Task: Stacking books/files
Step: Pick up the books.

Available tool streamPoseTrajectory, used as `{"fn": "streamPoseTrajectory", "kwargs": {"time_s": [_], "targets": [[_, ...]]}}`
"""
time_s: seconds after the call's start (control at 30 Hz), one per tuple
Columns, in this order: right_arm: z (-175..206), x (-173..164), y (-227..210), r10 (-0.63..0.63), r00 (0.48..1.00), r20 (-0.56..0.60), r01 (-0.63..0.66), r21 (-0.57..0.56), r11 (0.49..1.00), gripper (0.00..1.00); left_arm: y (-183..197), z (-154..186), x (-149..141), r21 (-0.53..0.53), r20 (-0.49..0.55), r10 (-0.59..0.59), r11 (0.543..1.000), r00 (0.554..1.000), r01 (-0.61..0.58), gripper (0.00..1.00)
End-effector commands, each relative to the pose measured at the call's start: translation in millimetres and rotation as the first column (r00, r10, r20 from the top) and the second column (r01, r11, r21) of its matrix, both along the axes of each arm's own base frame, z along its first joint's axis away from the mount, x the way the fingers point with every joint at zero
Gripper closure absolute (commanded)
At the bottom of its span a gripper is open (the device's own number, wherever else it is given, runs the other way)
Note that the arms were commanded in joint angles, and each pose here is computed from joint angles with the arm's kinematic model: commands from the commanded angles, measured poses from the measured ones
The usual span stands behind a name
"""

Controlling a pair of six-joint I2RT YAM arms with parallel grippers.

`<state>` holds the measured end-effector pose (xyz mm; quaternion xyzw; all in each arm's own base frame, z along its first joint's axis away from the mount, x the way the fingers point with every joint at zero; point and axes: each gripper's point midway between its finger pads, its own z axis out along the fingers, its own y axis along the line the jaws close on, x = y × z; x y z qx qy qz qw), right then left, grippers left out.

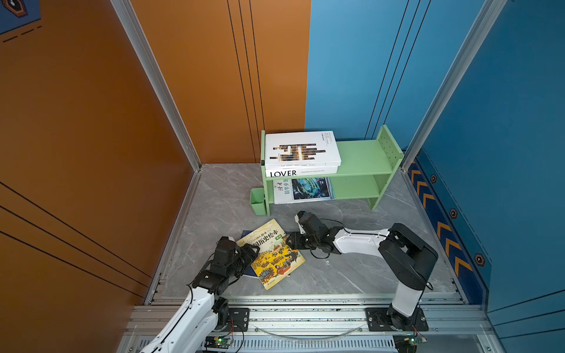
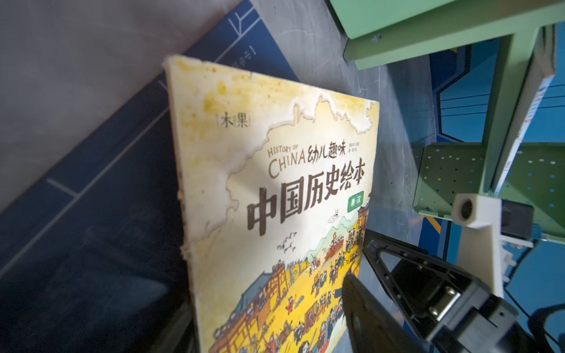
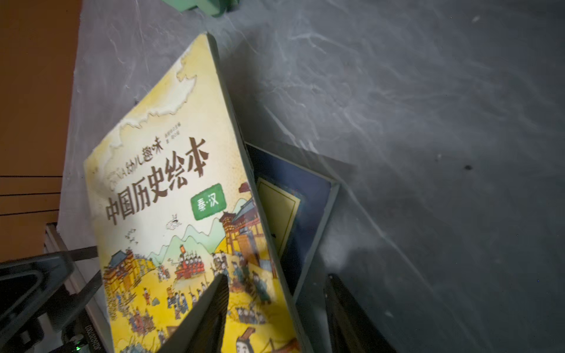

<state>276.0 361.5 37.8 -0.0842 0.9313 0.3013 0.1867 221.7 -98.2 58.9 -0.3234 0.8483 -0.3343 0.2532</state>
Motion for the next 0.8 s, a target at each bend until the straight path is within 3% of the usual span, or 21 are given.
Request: {"fn": "streamPoseTrajectory", "kwargs": {"time_s": [0.0, 0.2, 0.33, 0.47, 0.63, 0.77], "targets": [[-2, 3, 9, -0.008, 1.000, -0.002, 0.008, 0.004, 1.000, 0.49, -10, 11, 6, -0.015, 0.081, -0.072, 0.997, 0.994, 0.073, 0.38], [-3, 2, 10, -0.004, 1.000, -0.009, 0.004, 0.013, 1.000, 0.53, -21, 29, 10, -0.042, 0.178, -0.130, 0.989, 0.975, 0.139, 0.58], [6, 4, 14, 0.002, 1.000, -0.006, -0.002, 0.049, 0.999, 0.54, -29, 37, 11, -0.045, 0.190, -0.177, 0.981, 0.966, 0.189, 0.83], [19, 8, 13, -0.006, 1.000, 0.008, 0.005, 0.084, 0.996, 0.54, -34, 39, 11, -0.019, 0.165, -0.225, 0.973, 0.960, 0.231, 1.00], [41, 16, -1, -0.038, 0.999, 0.038, 0.033, 0.132, 0.991, 0.46, -50, 58, 0, 0.063, 0.146, -0.371, 0.929, 0.917, 0.366, 1.00], [68, 24, -27, -0.090, 0.992, 0.084, 0.075, 0.169, 0.983, 0.36, -73, 87, -19, 0.133, 0.149, -0.526, 0.850, 0.837, 0.510, 1.00]]}}
